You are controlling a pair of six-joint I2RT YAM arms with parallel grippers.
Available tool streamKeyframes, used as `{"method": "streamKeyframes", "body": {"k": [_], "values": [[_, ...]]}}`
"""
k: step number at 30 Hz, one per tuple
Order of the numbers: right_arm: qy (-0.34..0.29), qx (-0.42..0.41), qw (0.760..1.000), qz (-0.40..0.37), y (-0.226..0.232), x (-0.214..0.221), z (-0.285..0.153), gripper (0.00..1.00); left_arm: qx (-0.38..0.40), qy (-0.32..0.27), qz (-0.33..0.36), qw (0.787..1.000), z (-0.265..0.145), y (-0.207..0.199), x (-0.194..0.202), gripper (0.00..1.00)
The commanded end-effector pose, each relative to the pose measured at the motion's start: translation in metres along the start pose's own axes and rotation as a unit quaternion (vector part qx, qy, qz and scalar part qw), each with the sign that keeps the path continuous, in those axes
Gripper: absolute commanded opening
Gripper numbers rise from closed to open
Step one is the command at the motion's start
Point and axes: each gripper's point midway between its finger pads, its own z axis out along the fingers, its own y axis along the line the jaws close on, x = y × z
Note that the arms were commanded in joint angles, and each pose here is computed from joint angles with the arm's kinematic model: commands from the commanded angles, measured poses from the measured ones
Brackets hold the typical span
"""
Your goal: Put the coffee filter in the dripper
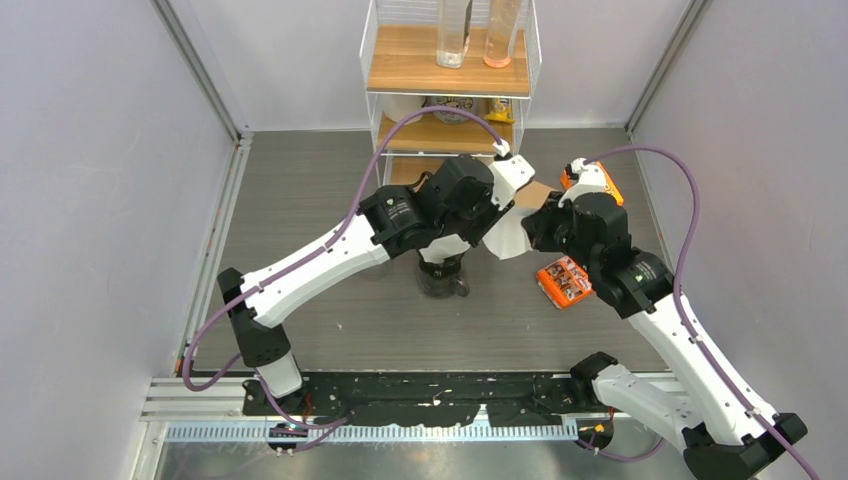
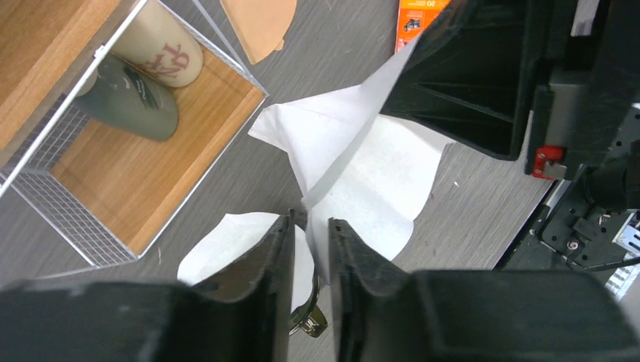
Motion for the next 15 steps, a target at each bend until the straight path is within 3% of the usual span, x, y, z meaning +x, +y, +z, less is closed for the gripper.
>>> {"method": "streamKeyframes", "body": {"k": [1, 6, 15], "values": [[-0.021, -0.040, 0.999, 0.017, 0.0147, -0.0084, -0.0040, 0.05, -0.006, -0.023, -0.032, 0.999, -0.0051, 0.0008, -0.0172, 0.35], [-0.019, -0.036, 0.999, 0.021, 0.0139, -0.0080, -0.0037, 0.05, -0.017, -0.024, -0.040, 0.999, -0.0059, 0.0047, -0.0165, 0.52], [-0.049, -0.032, 0.993, 0.098, 0.0136, -0.0142, -0.0047, 0.05, -0.044, -0.043, -0.106, 0.992, 0.0029, 0.0082, -0.0102, 0.52]]}}
